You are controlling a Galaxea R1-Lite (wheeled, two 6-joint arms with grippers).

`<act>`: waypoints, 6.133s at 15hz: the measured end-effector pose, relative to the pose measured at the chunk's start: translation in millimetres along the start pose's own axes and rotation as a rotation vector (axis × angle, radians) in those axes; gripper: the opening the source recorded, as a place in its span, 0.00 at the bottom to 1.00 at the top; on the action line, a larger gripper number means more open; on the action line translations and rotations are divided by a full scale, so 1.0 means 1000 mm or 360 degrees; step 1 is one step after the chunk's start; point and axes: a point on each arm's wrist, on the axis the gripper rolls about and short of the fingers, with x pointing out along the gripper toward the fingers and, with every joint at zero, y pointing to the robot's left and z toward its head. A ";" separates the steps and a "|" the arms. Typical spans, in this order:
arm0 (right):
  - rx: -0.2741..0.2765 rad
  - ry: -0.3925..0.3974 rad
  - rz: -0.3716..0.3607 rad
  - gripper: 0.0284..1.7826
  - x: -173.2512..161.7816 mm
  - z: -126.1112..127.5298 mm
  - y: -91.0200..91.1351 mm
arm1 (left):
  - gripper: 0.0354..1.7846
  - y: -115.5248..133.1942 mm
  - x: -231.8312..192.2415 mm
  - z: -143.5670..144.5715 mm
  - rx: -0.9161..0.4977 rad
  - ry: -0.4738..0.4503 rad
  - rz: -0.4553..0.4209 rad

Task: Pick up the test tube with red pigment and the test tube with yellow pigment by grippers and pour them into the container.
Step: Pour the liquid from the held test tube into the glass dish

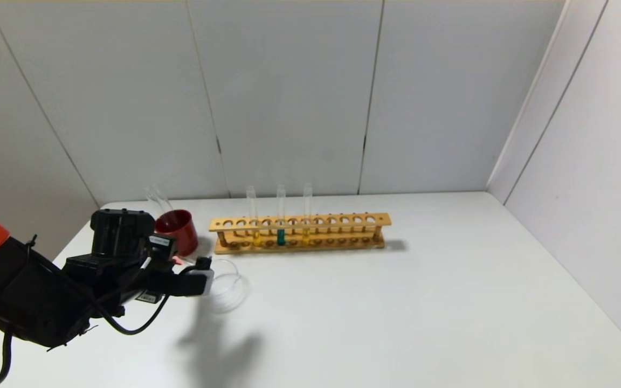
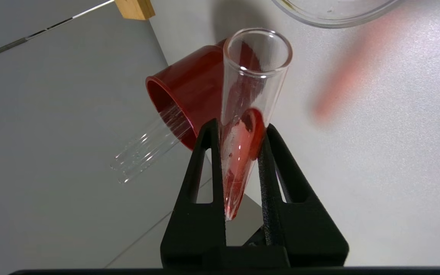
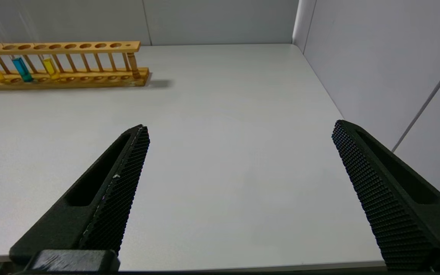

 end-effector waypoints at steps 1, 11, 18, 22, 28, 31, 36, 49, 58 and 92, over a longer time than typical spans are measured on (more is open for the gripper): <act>0.0000 0.0000 0.0000 0.98 0.000 0.000 0.000 | 0.16 0.001 0.000 0.002 0.0018 0.0005 0.0003; 0.0000 0.0000 -0.0001 0.98 0.000 0.000 0.000 | 0.16 -0.001 0.015 0.008 0.0052 0.0007 -0.0027; 0.0000 0.0000 0.0000 0.98 0.000 0.000 0.000 | 0.16 -0.001 0.031 0.011 0.0069 0.0011 0.0045; 0.0000 0.0000 -0.0001 0.98 0.000 0.000 0.000 | 0.16 0.000 0.031 0.011 0.0108 0.0012 0.0049; 0.0000 0.0000 0.0000 0.98 0.000 0.000 0.000 | 0.16 0.002 0.029 0.011 0.0203 0.0043 0.0057; 0.0000 0.0000 0.0001 0.98 0.000 0.000 0.000 | 0.16 0.005 0.027 0.010 0.0236 0.0079 0.0073; 0.0000 0.0000 0.0000 0.98 0.000 0.000 0.000 | 0.16 0.008 0.025 0.011 0.0280 0.0082 0.0088; 0.0000 0.0000 0.0001 0.98 0.000 0.000 0.000 | 0.16 0.015 0.021 0.022 0.0484 0.0161 0.0118; -0.0001 0.0000 0.0000 0.98 0.000 0.000 0.000 | 0.16 0.014 0.016 0.025 0.0569 0.0175 0.0110; 0.0000 0.0000 0.0001 0.98 0.000 0.000 0.000 | 0.16 0.015 -0.004 0.046 0.0941 0.0417 0.0053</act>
